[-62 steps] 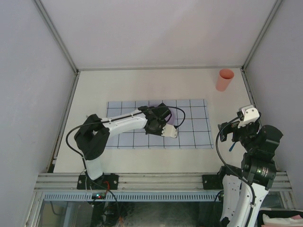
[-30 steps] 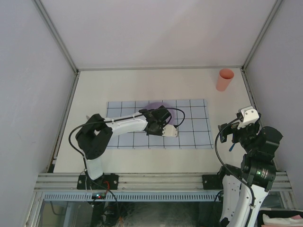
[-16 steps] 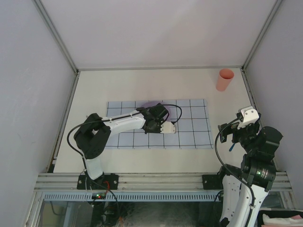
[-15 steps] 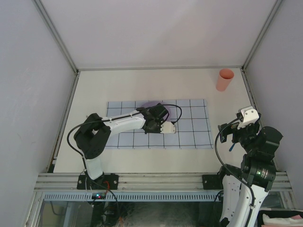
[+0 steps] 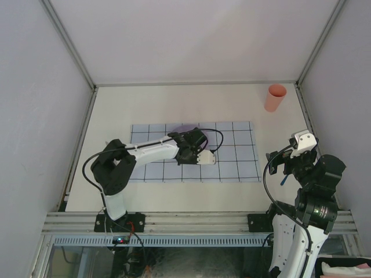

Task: Set the dinner table for one person
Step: Place the plate on the napkin.

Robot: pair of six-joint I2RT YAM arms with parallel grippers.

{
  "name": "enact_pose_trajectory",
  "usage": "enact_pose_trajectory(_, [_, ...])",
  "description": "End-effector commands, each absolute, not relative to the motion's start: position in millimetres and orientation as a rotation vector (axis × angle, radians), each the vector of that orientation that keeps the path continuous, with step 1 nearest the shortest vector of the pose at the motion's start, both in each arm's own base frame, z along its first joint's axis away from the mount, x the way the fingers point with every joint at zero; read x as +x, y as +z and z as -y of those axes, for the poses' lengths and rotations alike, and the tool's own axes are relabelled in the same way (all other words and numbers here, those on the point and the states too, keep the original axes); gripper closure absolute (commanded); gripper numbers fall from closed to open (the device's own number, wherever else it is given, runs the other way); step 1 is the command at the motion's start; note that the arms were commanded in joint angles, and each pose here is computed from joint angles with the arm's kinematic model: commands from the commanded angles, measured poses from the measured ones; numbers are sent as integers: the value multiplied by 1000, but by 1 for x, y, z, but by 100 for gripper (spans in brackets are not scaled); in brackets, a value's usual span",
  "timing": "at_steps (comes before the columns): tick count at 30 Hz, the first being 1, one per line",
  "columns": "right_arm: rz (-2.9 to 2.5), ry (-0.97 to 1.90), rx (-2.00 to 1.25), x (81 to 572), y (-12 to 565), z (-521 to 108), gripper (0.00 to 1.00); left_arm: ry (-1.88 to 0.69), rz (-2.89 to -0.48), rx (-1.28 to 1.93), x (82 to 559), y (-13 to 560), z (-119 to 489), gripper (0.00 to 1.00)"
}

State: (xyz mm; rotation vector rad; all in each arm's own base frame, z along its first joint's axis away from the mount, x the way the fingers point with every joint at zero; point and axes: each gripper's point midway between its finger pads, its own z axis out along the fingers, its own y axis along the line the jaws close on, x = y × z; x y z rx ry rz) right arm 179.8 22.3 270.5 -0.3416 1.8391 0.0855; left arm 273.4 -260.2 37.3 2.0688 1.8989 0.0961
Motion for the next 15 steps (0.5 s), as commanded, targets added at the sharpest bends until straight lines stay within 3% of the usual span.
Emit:
enact_pose_trajectory(1, [-1801, 75, -341, 183, 279, -22, 0, 34, -1955, 2104, 248, 35, 256, 100])
enact_pose_trajectory(15, [-1801, 80, -346, 184, 278, -22, 0, 54, -1932, 2168, 244, 25, 260, 100])
